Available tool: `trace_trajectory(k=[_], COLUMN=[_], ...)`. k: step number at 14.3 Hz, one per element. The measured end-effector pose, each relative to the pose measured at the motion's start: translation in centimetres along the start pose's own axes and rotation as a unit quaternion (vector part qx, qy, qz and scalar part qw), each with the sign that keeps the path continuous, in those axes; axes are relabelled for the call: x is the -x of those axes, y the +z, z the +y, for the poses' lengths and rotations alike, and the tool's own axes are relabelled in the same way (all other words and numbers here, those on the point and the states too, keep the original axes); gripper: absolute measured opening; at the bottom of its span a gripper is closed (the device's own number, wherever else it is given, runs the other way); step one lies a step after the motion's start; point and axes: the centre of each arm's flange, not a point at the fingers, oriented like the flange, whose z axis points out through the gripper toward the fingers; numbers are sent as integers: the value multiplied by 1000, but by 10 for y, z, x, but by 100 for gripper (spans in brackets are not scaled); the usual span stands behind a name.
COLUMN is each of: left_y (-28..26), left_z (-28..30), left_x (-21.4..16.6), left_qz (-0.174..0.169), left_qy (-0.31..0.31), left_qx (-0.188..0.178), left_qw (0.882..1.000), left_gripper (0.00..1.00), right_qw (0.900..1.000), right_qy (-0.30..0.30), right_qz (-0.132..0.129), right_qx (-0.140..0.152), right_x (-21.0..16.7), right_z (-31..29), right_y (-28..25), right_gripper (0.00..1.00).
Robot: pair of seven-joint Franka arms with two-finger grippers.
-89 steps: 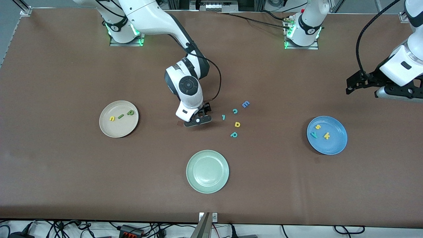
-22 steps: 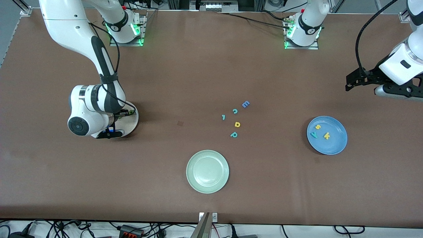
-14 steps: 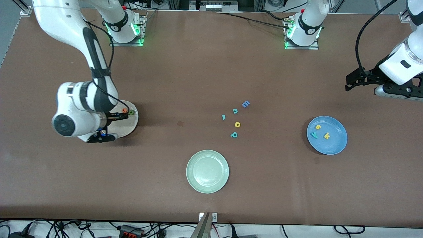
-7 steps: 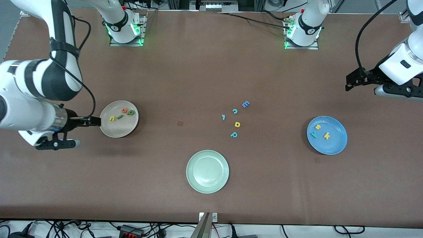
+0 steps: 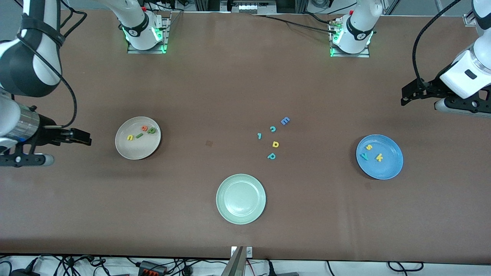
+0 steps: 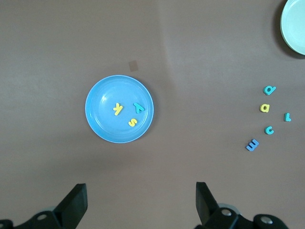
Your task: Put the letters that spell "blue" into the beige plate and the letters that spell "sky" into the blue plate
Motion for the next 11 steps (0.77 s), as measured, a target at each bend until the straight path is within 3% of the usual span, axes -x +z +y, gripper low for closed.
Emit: trace_trajectory(k=[8, 11], left_y=[0, 0], left_z=[0, 0], left_x=[0, 0], left_qz=[0, 0], left_qy=[0, 0], left_qx=[0, 0], left_qw=[1000, 1000], left_gripper=[100, 100], right_qw=[999, 1000], right_qy=[-7, 6], right_qz=[36, 24], right_qx=[-15, -19], right_x=[34, 40], right_z=[43, 41], right_y=[-77, -71], right_gripper=[100, 100])
